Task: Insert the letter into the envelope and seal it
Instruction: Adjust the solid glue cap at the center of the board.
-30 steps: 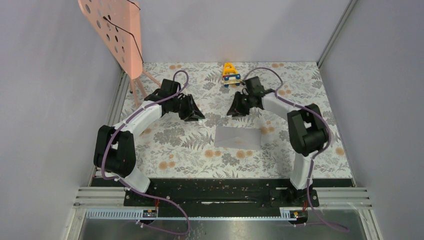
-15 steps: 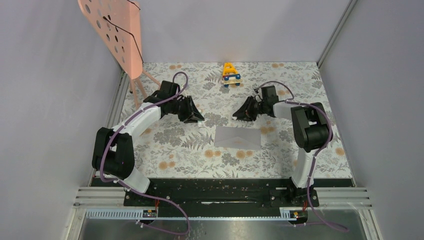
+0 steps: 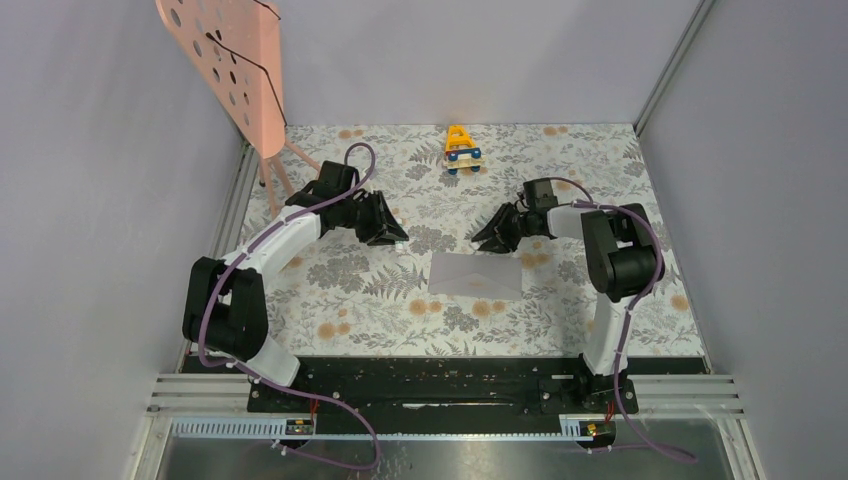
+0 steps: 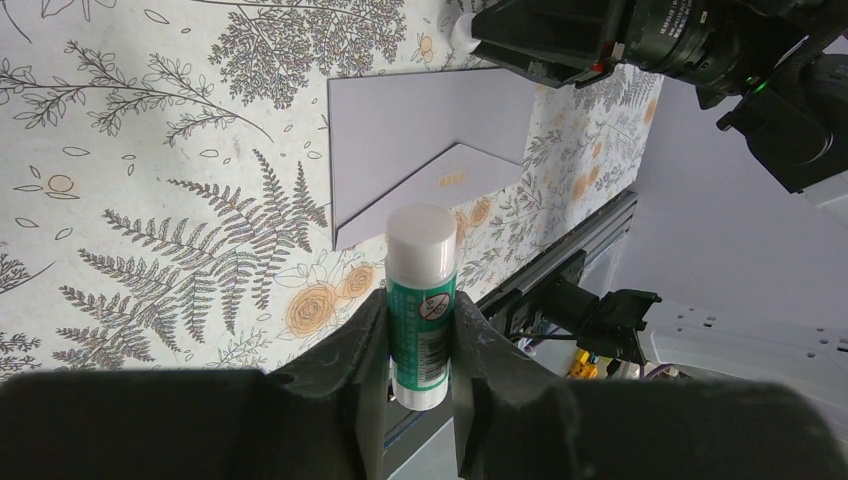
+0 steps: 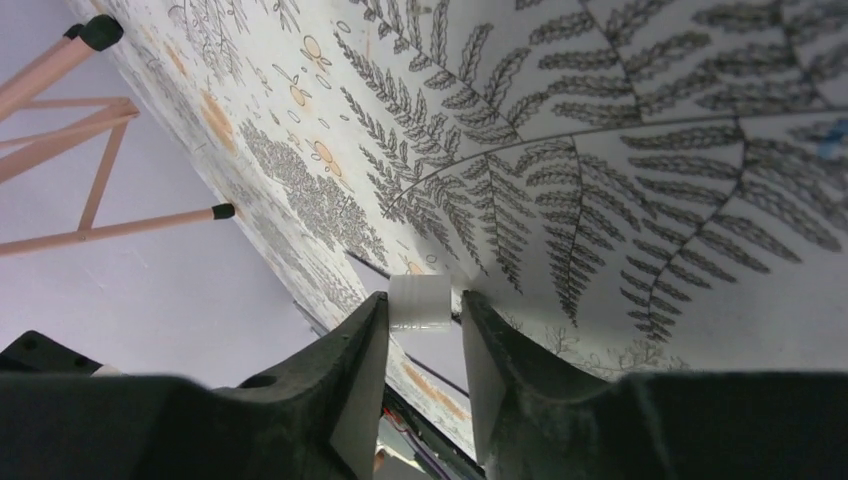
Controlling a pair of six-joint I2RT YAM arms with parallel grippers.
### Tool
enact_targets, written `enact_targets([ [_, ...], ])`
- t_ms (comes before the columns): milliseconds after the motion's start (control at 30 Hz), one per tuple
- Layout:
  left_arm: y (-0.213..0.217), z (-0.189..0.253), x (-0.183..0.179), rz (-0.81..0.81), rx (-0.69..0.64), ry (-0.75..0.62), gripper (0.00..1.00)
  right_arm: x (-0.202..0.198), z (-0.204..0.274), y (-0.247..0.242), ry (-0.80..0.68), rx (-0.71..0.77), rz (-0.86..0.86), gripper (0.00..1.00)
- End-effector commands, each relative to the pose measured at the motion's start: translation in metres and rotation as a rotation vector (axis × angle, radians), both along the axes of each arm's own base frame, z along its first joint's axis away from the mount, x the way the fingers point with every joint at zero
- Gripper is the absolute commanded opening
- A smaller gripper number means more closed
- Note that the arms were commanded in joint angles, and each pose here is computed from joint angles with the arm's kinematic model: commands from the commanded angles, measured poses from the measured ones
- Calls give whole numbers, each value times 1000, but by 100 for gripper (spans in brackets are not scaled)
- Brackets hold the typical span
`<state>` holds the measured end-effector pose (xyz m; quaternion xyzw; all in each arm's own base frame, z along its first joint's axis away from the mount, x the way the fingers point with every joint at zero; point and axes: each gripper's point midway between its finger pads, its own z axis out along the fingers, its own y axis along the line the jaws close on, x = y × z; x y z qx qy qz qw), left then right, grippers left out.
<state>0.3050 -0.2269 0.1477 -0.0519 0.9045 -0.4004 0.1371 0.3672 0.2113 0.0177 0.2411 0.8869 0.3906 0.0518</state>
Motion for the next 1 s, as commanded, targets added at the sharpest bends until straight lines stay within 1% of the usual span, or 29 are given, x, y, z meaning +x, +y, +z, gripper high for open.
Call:
enact_targets([
  [0,0,15,1,-17,-24,-64,0,-2,5,-13,2,-66,-61,46],
  [67,0,15,1,-18,-24,-64,0,-3,5,-13,4,-64,-59,54],
  [133,0,15,0,-18,-23,-63,0,-4,7,-13,-2,-66,-60,58],
  [300,0,14,0,-17,-21,-62,0,-8,20,-22,-50,-127,-23,59],
  [400,1,14,0,-17,-21,-64,0,-9,33,-34,-100,-233,44,60],
  [500,0,14,0,-18,-23,-63,0,-9,50,-44,-170,-368,181,60],
  [600,0,14,2,-14,-22,-65,0,-11,59,-46,-235,-529,376,60],
  [700,1,15,2,-11,-20,-68,0,-7,69,-37,-308,-662,573,61],
  [767,1,16,2,-12,-21,-73,0,-6,72,-26,-345,-707,666,62],
  [900,1,15,-1,-14,-21,-70,0,11,83,-3,-511,-733,780,61],
  [967,2,14,-2,-14,-21,-67,0,18,85,1,-523,-741,831,61],
])
